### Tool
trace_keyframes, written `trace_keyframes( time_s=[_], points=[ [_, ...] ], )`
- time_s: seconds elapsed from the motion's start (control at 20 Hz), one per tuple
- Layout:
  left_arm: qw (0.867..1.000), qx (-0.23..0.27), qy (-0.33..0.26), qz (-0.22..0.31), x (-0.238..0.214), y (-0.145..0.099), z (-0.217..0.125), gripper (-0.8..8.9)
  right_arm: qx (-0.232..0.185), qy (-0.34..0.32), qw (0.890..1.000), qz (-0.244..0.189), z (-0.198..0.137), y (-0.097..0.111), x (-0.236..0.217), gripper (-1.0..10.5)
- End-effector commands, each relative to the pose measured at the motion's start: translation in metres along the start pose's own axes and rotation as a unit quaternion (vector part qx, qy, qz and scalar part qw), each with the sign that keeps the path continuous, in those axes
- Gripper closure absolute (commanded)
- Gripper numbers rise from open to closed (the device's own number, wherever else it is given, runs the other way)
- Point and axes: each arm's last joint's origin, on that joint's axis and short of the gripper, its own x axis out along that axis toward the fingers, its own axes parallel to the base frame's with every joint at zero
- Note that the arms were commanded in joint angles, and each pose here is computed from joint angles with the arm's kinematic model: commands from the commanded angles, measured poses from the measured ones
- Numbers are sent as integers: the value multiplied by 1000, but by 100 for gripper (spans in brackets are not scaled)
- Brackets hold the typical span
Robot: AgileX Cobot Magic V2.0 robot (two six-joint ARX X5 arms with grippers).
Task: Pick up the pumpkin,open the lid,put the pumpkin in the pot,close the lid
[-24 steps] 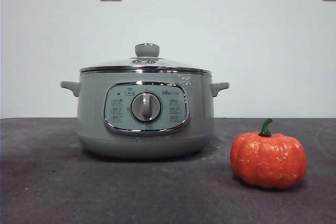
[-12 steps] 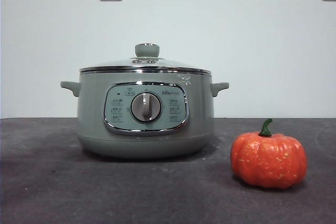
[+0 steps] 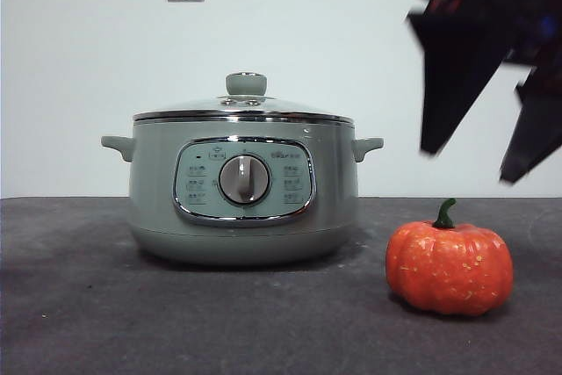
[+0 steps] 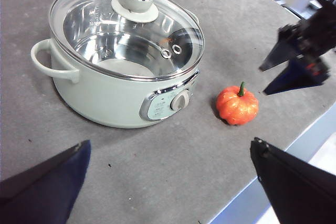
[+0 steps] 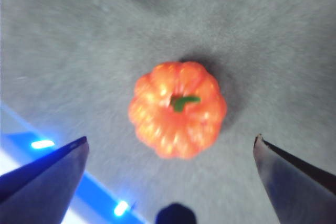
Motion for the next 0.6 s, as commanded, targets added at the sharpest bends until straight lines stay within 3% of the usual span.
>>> trace_keyframes(
  time_s=[0.05,0.5,0.55,0.6],
  points=[
    [1000,4,-4,-3,-1,-1,1,156,1,21,1000,2,6,0,19,253],
    [1000,4,-4,-3,-1,-1,1,156,-4,84,996,-25,15,2,72,264],
    [1000,4,-4,-3,-1,-1,1,156,5,87,996,-26,15,2,74,350],
    [1000,4,-4,-3,-1,-1,1,156,11,89,996,-26,15,2,75,514]
  ],
)
